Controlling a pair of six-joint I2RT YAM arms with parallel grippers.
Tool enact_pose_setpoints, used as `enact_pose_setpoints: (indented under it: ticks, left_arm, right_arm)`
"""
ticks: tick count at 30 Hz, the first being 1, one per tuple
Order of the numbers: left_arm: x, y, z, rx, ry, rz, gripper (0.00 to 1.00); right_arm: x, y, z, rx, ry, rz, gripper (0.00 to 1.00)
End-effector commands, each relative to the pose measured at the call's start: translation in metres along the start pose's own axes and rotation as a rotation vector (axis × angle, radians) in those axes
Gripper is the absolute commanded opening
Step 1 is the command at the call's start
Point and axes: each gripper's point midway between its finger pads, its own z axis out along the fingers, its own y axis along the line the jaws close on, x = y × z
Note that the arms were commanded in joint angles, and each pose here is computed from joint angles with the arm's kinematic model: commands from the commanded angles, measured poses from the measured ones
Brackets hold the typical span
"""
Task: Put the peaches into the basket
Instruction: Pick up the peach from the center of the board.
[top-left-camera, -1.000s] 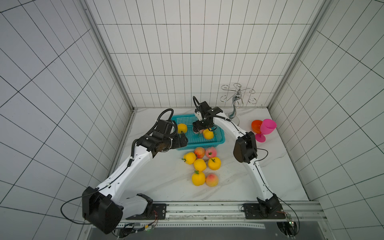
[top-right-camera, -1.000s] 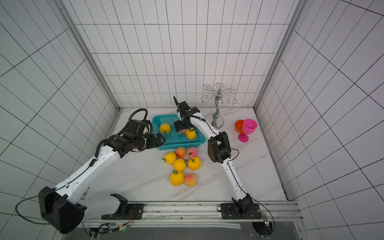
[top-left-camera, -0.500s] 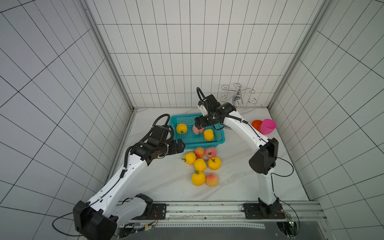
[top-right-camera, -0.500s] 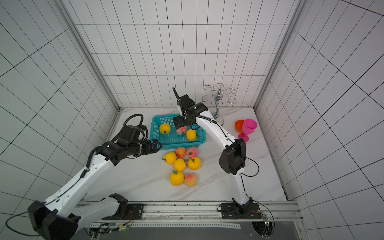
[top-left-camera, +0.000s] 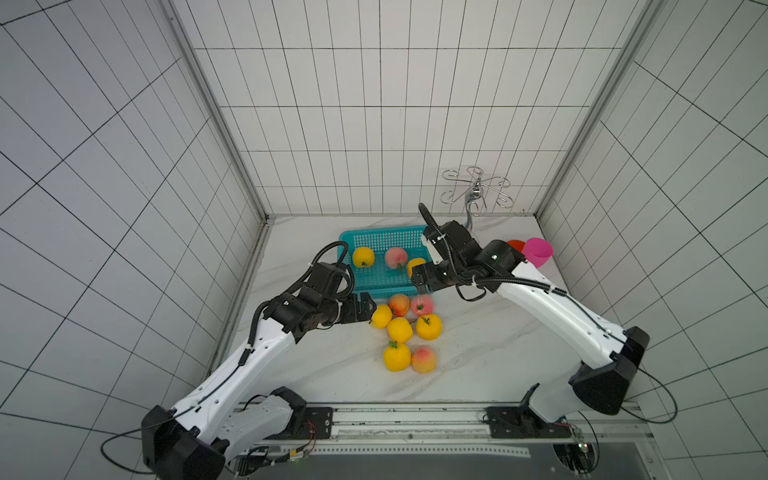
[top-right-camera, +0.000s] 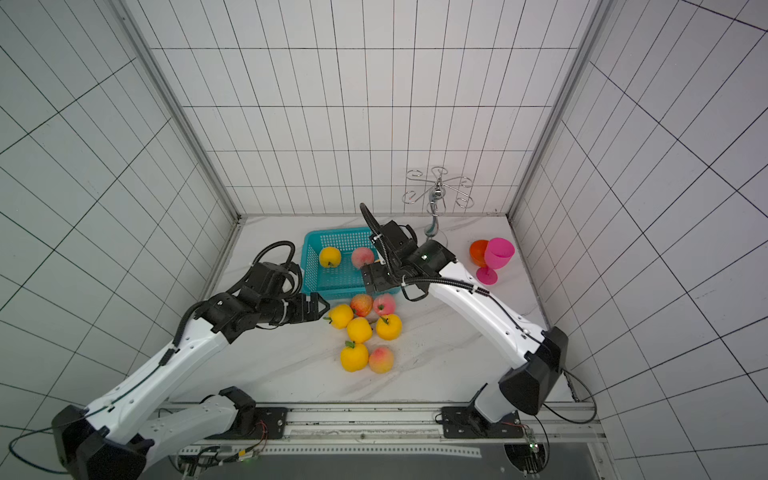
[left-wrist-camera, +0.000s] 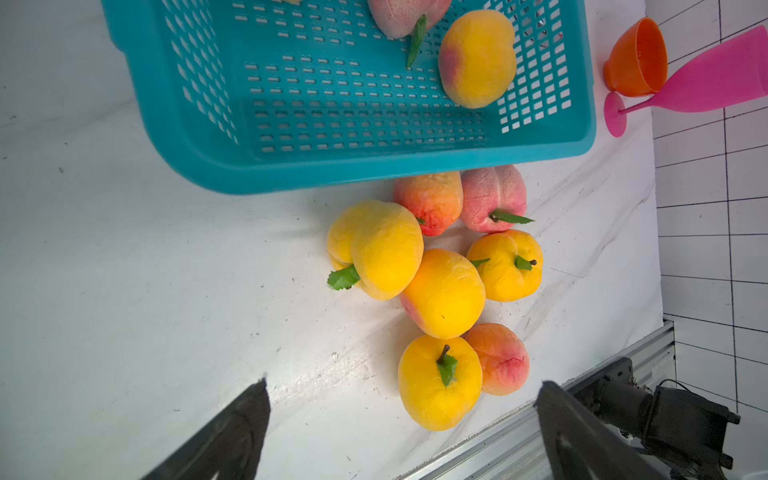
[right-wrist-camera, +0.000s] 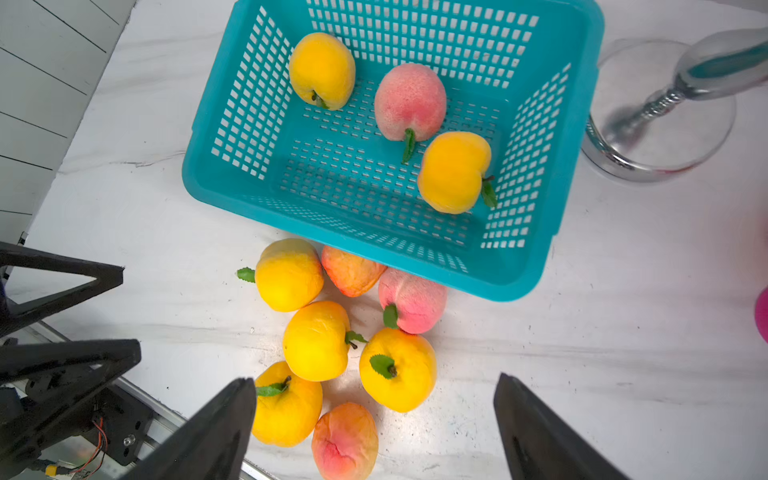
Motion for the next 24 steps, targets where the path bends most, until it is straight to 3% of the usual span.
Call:
enact_pose_setpoints:
  ticks: [1, 9, 16, 24]
  left_arm:
    - [0.002, -0.006, 0.001, 0.018, 0.010, 0.005, 0.98]
    - [0.006, -0.017, 0.017, 0.026, 0.039, 0.018, 0.98]
    - [0.016, -0.029, 0.031, 0.004, 0.053, 0.014, 0.98]
    - [0.030, -0.025, 0.061, -0.025, 0.068, -0.084, 0.98]
  right_arm:
    - [0.034, -0.014, -0.004, 0.060, 0.034, 0.061, 0.94]
    - [0.086, -0.028, -0.019, 0.073, 0.046, 0.107, 0.98]
    - [0.118, -0.034, -0.023, 0.036, 0.043, 0.066, 1.00]
    - [0.135, -0.033, -0.026, -0.033, 0.043, -0.035, 0.99]
